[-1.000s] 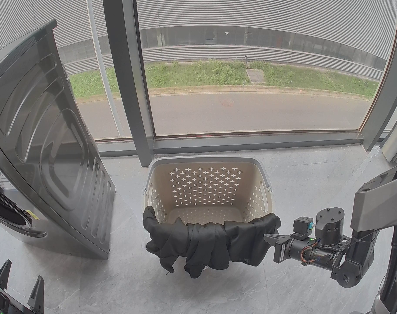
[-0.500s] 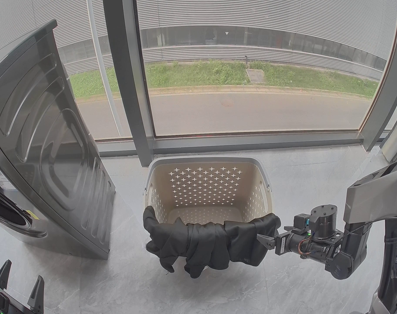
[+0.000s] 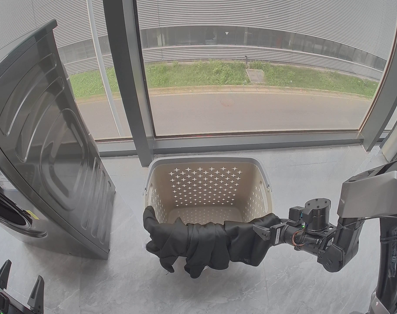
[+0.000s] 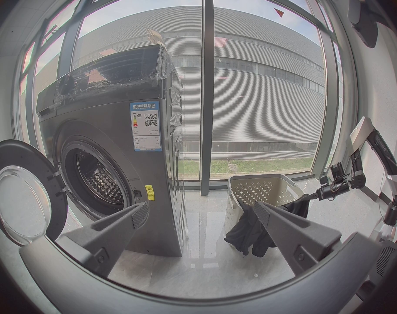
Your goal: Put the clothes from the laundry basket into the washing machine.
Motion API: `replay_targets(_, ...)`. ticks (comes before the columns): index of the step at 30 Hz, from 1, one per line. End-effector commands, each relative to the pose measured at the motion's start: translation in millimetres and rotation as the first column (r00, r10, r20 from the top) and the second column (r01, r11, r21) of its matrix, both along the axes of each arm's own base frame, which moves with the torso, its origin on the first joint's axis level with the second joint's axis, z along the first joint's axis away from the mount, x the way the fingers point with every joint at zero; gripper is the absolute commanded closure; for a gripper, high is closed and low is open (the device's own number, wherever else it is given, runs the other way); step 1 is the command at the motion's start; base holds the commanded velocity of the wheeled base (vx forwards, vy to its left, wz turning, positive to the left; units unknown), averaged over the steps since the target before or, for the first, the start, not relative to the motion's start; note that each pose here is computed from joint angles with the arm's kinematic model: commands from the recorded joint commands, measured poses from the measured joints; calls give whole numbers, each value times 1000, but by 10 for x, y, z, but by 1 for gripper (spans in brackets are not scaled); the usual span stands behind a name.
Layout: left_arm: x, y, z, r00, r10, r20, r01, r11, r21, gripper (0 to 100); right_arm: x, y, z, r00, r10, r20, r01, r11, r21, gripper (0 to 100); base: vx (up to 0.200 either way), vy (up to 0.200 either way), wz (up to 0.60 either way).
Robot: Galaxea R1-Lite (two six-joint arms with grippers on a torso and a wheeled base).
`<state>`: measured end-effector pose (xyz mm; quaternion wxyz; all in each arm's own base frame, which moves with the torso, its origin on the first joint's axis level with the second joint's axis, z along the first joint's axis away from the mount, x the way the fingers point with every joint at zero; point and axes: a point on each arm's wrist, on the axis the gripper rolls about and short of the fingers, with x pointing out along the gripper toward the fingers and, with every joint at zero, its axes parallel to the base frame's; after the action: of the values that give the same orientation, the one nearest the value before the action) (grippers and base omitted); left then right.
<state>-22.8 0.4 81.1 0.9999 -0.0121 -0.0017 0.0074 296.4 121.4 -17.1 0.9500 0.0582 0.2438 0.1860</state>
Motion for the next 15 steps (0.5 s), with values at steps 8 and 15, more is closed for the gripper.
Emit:
replay_targets(8, -2, 0, -47, 1000, 0, 3, 0, 1000, 0, 0, 117, 68, -158, 999, -7, -36, 7, 1000, 10, 0, 0, 0, 0)
replay_targets(15, -2, 0, -49, 1000, 0, 1, 0, 1000, 0, 0, 138, 87, -139, 999, -14, -32, 15, 999, 32, 100, 0, 0, 0)
